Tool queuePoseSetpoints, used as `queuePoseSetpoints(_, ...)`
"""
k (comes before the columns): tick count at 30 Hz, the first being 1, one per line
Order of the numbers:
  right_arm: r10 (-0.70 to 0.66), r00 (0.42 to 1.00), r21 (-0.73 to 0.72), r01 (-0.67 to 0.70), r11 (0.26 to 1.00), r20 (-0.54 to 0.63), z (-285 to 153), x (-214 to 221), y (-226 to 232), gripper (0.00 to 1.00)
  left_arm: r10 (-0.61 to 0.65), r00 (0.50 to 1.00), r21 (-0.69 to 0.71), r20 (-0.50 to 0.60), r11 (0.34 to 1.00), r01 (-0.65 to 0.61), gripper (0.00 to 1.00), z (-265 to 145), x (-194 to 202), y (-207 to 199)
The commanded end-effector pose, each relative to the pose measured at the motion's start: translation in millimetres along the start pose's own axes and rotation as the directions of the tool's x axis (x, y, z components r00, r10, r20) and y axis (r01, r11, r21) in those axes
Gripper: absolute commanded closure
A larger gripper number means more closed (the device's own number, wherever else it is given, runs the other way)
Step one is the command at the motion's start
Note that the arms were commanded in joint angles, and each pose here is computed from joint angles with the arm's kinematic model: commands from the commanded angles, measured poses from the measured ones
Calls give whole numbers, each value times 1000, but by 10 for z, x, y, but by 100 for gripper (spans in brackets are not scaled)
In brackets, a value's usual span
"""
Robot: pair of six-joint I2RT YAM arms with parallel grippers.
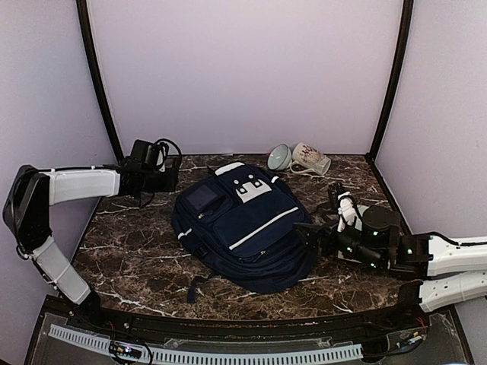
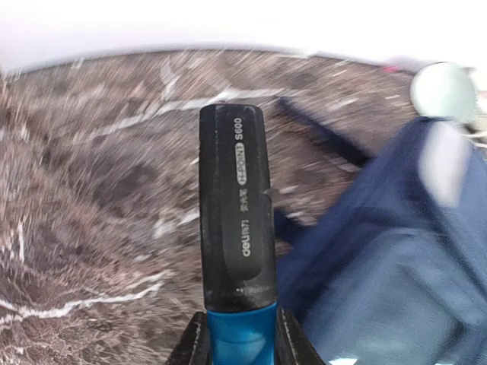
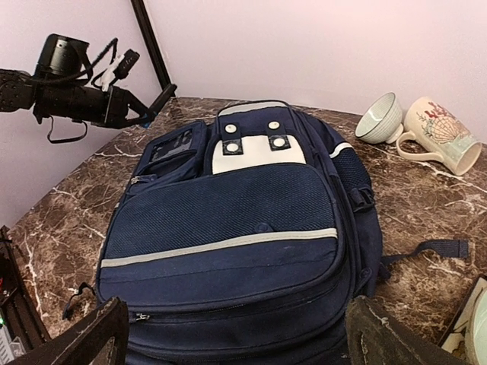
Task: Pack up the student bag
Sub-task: Pick up the pen at the corner of the board, then pass from the left arm to the right
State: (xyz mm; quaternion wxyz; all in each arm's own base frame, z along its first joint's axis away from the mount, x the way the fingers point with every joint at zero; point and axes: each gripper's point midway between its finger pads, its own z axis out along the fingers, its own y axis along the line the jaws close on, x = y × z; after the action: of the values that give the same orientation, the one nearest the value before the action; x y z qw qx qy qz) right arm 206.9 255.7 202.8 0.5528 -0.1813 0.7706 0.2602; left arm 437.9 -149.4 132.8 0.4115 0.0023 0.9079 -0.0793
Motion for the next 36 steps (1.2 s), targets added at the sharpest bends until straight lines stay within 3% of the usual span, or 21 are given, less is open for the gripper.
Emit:
queuePoseSetpoints(1,44,999,-81,-43,996,10,-56,-124,132,0,105,977,165,186,977,-137,100,-472,-233,-385)
queuePoseSetpoints(8,53,996,-215,-67,974,-72,-163,-125,370,0,234,908,405,347,836,-370,100,-1057,59,-1024)
queuePoseSetpoints(15,83,980,-378,-146,914,-180,-321,-194,717,0,351,809,544,472,606,-580,100,-1506,580,-1627)
queuePoseSetpoints(22,97,948,-451,-233,862,-304,-313,-206,1002,0,391,727,609,565,397,-687,100,-1862,1079,-1995)
queuePoseSetpoints(27,126,922,-385,-273,882,-366,-151,-207,1026,3,413,691,606,593,335,-721,100,-2022,1254,-2157)
queuePoseSetpoints(36,125,879,-378,-322,868,-460,143,-81,1241,15,463,645,572,608,307,-760,100,-2064,1428,-2315)
